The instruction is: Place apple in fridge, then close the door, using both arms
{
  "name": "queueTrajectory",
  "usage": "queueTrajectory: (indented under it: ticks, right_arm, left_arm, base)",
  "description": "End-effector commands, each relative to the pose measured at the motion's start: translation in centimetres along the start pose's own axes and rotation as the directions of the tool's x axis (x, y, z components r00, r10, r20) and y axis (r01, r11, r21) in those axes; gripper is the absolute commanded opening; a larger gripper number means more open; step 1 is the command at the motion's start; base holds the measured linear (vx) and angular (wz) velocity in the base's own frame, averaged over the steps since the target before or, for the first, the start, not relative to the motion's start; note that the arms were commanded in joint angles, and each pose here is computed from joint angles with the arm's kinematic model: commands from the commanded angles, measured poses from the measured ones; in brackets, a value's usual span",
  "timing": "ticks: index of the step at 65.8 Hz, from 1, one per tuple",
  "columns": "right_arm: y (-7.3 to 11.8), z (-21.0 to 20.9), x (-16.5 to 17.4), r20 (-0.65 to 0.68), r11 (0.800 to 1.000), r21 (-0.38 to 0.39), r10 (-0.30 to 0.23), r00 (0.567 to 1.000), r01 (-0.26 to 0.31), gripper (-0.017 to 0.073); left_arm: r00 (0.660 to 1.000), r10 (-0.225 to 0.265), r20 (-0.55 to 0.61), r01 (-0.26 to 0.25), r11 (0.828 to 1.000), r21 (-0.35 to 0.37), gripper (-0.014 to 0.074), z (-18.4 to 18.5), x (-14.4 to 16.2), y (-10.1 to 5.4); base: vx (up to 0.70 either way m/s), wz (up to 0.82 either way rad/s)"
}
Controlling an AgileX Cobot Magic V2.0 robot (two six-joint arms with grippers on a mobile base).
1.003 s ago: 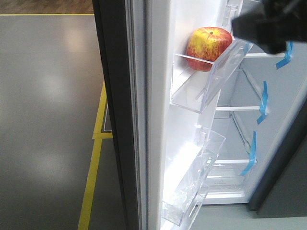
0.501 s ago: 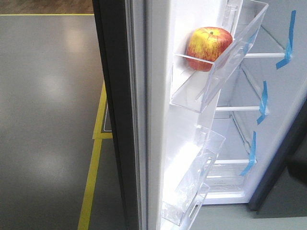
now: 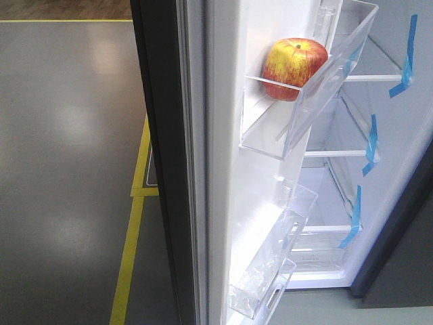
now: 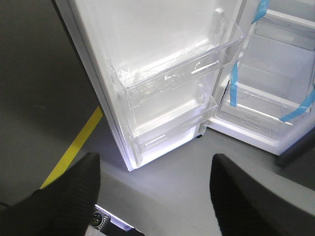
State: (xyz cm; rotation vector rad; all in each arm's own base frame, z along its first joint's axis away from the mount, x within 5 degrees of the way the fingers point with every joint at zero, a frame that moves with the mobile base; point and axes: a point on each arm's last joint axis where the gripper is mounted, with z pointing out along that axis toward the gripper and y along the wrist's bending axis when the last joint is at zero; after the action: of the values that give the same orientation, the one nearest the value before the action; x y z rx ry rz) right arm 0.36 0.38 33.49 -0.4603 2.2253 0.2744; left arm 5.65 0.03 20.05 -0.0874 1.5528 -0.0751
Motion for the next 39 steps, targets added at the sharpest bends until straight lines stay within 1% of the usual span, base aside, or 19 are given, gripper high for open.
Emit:
queueTrajectory:
  ticks: [1,39]
  right_arm:
    - [-0.01,-0.65,0.04,0.028,1.000,0.005,0.004,1.000,-0.004,0.0452]
    - [0.00,-0.94,0.29,0.044,1.000,0.003,0.005,0.999,-0.005,0.0452]
  left_arm:
    - [0.998,-0.012,0.060,0.012,1.000,0.003,-0.0006,-0.02,0.25,0.07]
    - [0.998,-0.012,0.059,0.012,1.000,0.003,-0.0006,-0.02,0.26,0.07]
  base:
    - [0.00,0.00]
    - [0.00,0.00]
